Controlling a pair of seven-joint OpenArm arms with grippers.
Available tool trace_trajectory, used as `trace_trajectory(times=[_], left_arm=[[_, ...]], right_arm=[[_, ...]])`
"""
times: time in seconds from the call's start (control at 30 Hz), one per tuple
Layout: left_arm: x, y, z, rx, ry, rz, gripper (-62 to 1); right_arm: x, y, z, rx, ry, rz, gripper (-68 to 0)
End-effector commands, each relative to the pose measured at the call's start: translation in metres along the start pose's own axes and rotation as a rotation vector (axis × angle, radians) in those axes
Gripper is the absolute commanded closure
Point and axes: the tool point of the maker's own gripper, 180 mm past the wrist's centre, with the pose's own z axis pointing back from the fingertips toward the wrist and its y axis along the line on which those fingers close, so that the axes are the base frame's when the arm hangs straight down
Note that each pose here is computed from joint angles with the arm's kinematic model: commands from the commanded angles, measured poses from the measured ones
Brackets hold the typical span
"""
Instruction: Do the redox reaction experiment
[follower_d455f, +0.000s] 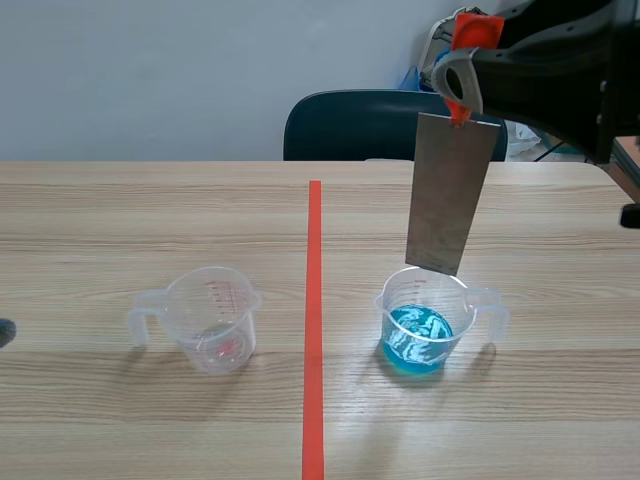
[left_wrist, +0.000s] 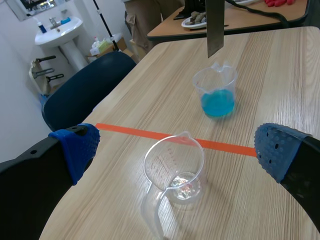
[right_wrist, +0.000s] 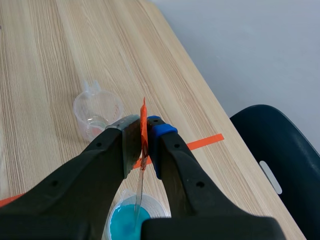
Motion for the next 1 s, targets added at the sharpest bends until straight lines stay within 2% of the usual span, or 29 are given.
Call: trace_trajectory(times=[0.0,0.13,0.97], left_arm=[[0.0060,0.0018,-0.0026,0.011,-0.027,-0.002,-62.3],[0.0003,0.0019,-0.0027,0.011,0.005,-0.002,-62.3],[0.0001,0.0018,-0.0026,0.011,0.006,-0.002,-62.3]], right_arm=[[0.0098,-0.0002,0.0015,0.005,-0.026,0.022,-0.8],[0.0098,-0.0002,0.0015,0.005,-0.026,0.022,-0.8],[0.0098,-0.0002,0.0015,0.005,-0.026,0.022,-0.8]])
